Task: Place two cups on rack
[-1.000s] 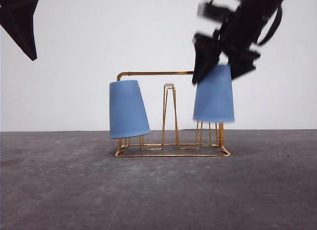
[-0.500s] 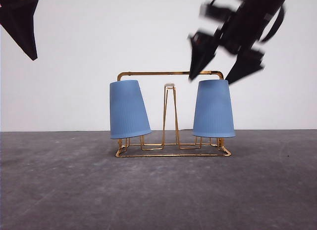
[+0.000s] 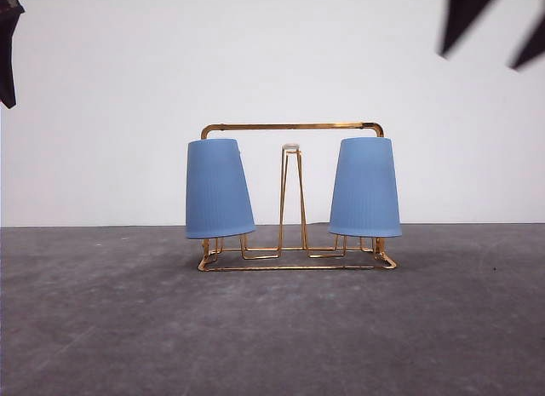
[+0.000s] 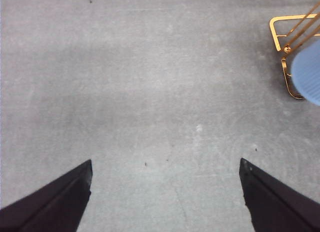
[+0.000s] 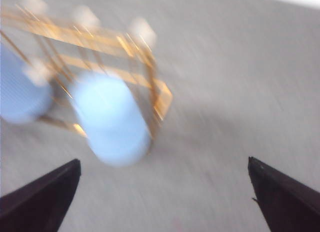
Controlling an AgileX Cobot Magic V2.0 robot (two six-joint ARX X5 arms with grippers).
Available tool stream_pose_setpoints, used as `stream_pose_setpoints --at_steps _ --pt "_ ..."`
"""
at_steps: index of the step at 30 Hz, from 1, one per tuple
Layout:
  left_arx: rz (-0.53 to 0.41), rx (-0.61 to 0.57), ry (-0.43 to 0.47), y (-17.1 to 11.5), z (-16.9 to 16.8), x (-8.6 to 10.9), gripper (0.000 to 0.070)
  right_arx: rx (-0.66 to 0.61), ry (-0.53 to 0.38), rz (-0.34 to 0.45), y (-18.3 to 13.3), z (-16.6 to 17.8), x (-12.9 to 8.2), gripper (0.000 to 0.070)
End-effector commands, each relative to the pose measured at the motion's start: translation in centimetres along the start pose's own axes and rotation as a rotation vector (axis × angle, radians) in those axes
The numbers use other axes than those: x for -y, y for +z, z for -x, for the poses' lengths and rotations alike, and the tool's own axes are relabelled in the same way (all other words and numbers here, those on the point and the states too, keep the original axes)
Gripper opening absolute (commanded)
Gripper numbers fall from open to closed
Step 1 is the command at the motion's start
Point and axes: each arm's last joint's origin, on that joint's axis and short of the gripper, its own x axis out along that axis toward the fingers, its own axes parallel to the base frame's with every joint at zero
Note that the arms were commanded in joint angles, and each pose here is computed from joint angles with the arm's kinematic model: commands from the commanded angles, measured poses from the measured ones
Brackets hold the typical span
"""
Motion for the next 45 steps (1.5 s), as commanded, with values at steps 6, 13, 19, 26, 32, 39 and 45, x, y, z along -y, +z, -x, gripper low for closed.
stream_pose_setpoints --at_steps 6,13,19,26,32,39,45 --pt "0.005 0.003 -0.070 0.2 0.1 0.2 0.0556 -0.057 -0.061 -0.105 -4.0 -0.1 0.7 0.0689" --pt "0.023 -0.003 -0.094 0.2 0.1 0.3 0.0553 -0.046 -0.098 -0.123 -3.9 -0.1 0.9 0.0662" --pt "0.020 -0.024 -0.094 0.0 0.1 0.3 0.0019 -0.040 -0.097 -0.107 -3.9 -0.1 0.9 0.0018" --pt "0.049 -0.024 -0.093 0.0 0.1 0.3 0.0022 -0.050 -0.097 -0.125 -4.0 -0.1 0.9 0.0017" --pt "0.048 -0.009 -0.094 0.1 0.1 0.3 0.0022 -0.045 -0.097 -0.124 -3.9 -0.1 0.9 0.0017" --pt "0.048 -0.009 -0.094 0.1 0.1 0.3 0.0022 -0.045 -0.097 -0.124 -3.9 -0.1 0.9 0.0017" --pt "0.048 -0.009 -0.094 0.1 0.1 0.3 0.0023 -0.045 -0.097 -0.124 -3.9 -0.1 0.9 0.0017"
